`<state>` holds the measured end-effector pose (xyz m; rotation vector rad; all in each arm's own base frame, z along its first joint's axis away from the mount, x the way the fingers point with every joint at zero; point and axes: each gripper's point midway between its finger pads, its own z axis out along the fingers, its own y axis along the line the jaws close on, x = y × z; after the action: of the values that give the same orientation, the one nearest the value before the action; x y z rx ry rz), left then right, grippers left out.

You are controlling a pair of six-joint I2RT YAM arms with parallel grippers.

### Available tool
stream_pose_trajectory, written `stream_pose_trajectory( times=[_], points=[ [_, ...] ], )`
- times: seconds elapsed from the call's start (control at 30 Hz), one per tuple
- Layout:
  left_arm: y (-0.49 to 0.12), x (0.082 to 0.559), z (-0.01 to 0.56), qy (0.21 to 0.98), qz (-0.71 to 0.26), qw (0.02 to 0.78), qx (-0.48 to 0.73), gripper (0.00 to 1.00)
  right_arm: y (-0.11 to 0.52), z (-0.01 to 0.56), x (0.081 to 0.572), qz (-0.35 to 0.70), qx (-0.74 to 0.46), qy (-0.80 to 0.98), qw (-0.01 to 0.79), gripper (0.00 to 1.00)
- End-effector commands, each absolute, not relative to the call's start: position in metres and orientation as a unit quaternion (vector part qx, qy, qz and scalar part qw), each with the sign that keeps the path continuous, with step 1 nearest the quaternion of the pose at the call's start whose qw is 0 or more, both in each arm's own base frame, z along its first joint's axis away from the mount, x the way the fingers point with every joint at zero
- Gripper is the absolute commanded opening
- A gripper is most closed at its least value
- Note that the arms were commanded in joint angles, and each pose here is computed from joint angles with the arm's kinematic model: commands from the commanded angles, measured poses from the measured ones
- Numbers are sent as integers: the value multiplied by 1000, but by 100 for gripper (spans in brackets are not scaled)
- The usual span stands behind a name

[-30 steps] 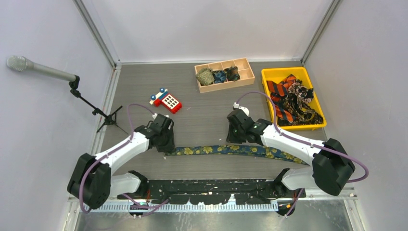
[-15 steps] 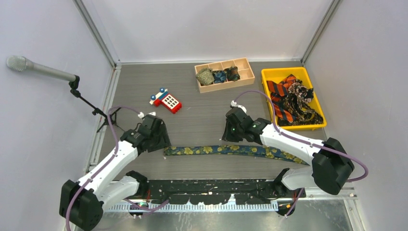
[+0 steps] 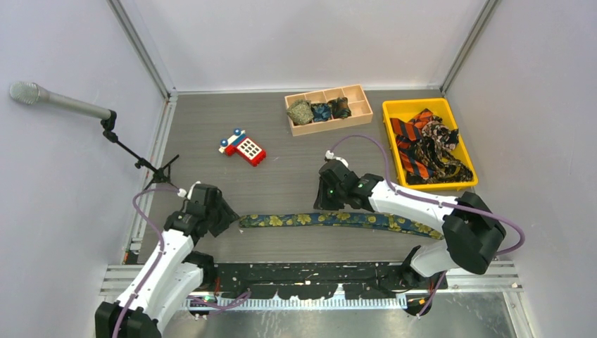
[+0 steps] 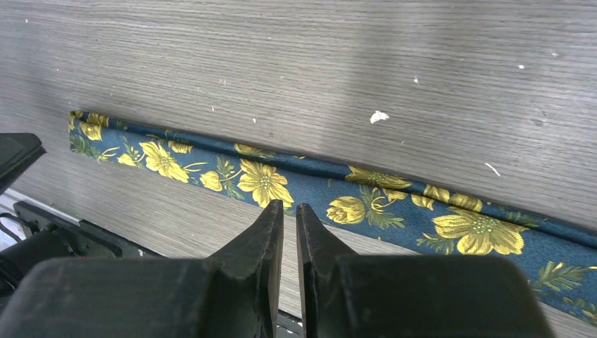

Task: Roll the ties
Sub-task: Roll the tie at the center of the board.

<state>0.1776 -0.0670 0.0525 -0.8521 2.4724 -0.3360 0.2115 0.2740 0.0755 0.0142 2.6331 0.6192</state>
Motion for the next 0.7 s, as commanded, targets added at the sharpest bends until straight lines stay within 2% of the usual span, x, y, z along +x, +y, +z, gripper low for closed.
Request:
stream_pose_trajectory(
  times=[0.0,0.13,0.4,0.67],
  points=[
    [-83,181,49,880,-192,232,-368,48,292,92,220,254,7,938,236,18],
    [-90,181,37,873,-224,215,-376,44,292,87,220,251,9,939,233,18],
    [-87,182,26,877,-214,205,-377,42,291,81,219,245,6,942,229,19],
    [-88,185,13,887,-209,203,-359,32,293,75,220,243,6,944,224,18]
  ],
)
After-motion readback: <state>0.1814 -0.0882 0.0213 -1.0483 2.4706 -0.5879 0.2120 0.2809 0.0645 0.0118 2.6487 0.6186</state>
